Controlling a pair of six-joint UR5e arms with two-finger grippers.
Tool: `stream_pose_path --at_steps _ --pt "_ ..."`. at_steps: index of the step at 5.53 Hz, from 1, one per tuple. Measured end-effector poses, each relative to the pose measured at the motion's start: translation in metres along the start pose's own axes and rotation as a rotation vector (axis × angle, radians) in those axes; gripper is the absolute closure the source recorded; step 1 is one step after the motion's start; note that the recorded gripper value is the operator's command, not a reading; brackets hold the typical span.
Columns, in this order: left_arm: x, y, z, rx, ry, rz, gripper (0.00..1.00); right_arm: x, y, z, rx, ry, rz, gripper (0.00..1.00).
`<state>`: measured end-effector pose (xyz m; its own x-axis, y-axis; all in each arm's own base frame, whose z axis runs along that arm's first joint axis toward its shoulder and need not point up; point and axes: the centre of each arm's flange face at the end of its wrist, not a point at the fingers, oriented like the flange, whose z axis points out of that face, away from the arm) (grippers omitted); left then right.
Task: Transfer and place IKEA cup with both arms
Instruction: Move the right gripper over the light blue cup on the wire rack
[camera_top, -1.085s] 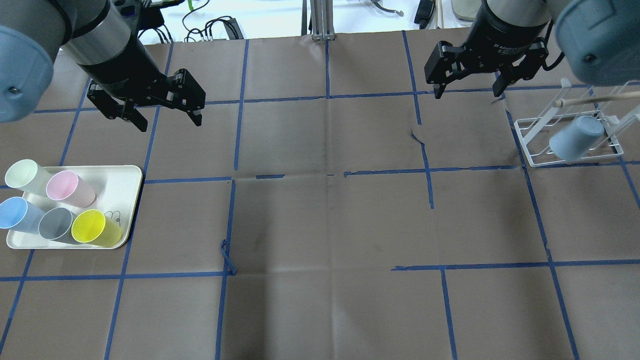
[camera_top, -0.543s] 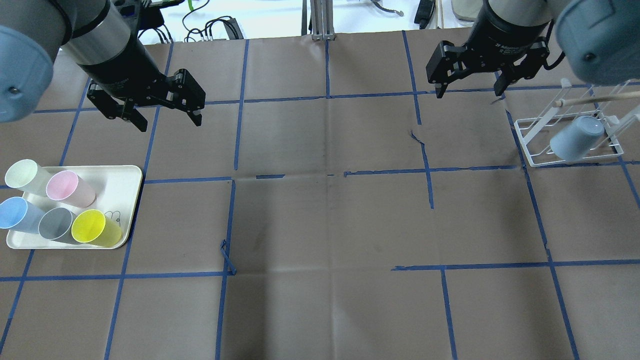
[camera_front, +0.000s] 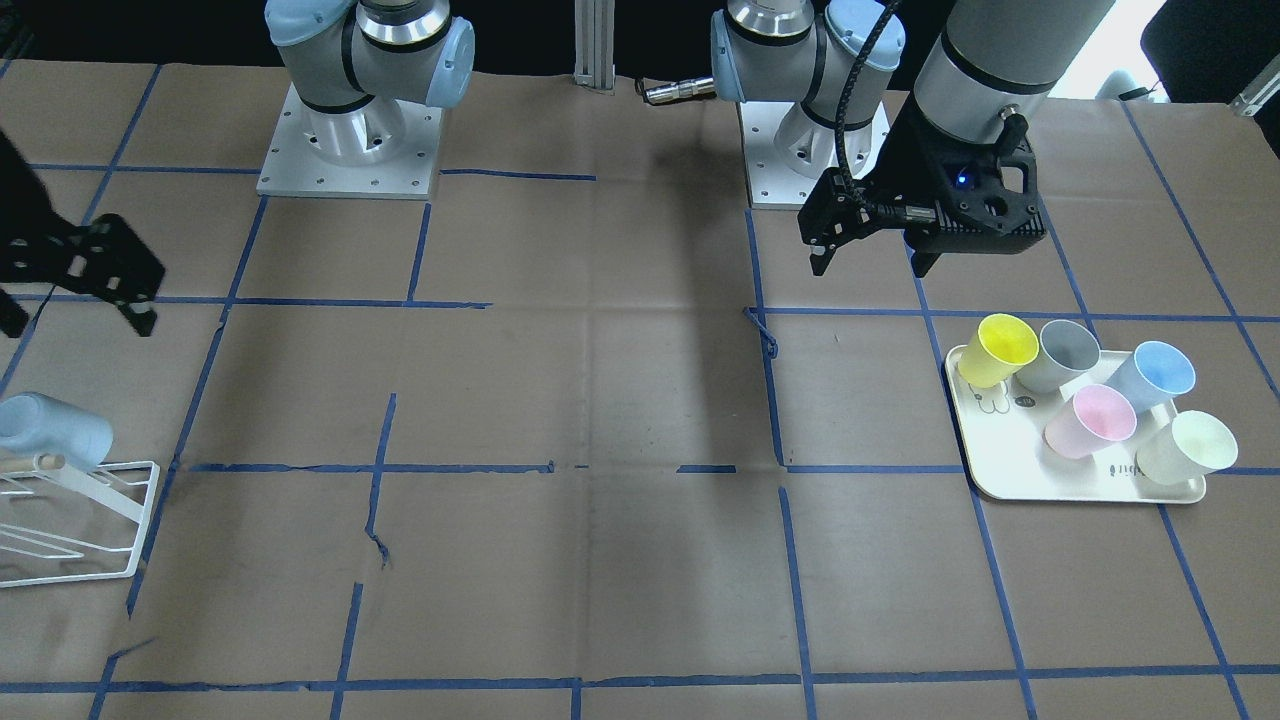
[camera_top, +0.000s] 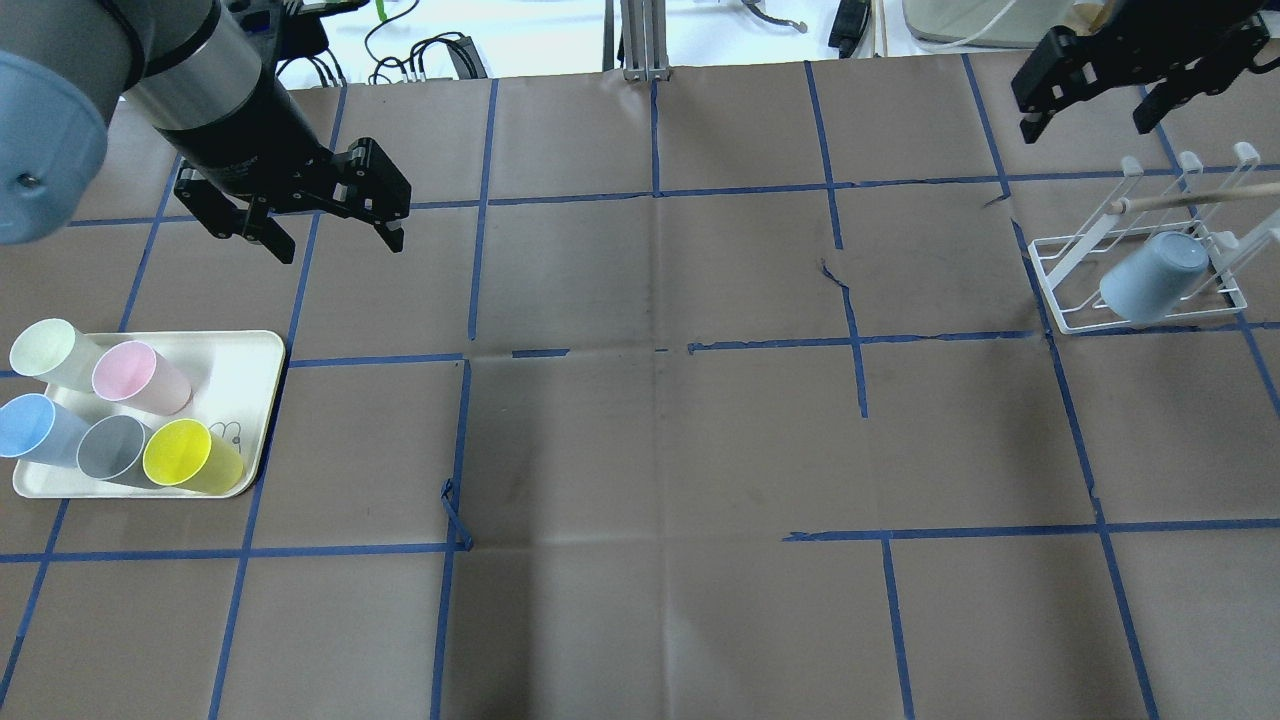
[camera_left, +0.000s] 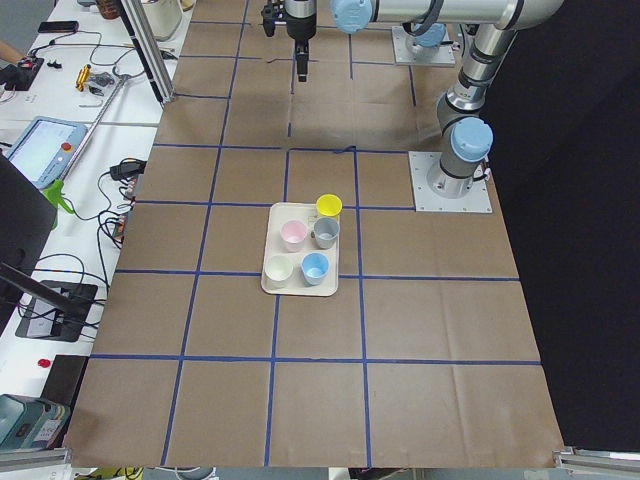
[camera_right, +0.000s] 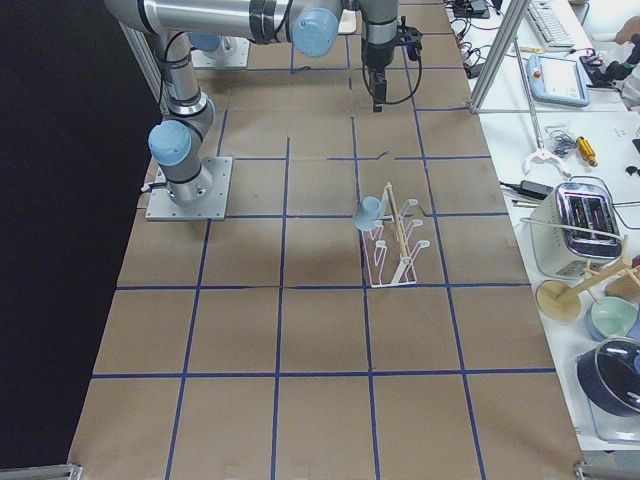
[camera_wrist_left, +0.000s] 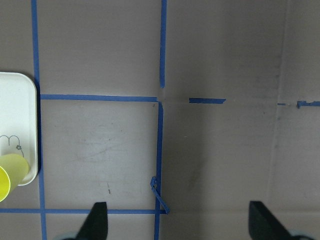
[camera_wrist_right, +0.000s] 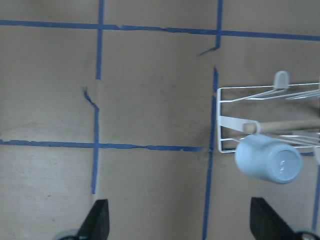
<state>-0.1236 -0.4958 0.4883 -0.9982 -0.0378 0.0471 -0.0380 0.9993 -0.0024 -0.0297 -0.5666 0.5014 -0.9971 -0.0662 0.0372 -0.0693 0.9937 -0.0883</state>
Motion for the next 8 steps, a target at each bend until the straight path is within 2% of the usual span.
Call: stream_pose_path --at_steps 2,3,4,6,8 --pt "0.0 0.0 0.0 0.0 0.0 0.0 0.02 0.112 0.001 0.035 -0.046 -0.015 -0.091 0.0" --pt "0.0 0.0 0.0 -0.001 0.0 0.0 0.02 0.139 0.005 0.059 -0.076 -0.04 -0.103 0.0" --pt "0.0 0.0 0.0 -0.001 0.0 0.0 0.02 0.144 0.01 0.086 -0.094 -0.056 -0.1 0.0" --pt "0.0 0.0 0.0 -0.001 0.0 0.0 0.02 0.137 0.026 0.15 -0.091 -0.053 -0.093 0.0" --pt "0.0 0.0 0.0 0.0 0.0 0.0 0.02 0.134 0.032 0.188 -0.1 -0.059 -0.09 0.0"
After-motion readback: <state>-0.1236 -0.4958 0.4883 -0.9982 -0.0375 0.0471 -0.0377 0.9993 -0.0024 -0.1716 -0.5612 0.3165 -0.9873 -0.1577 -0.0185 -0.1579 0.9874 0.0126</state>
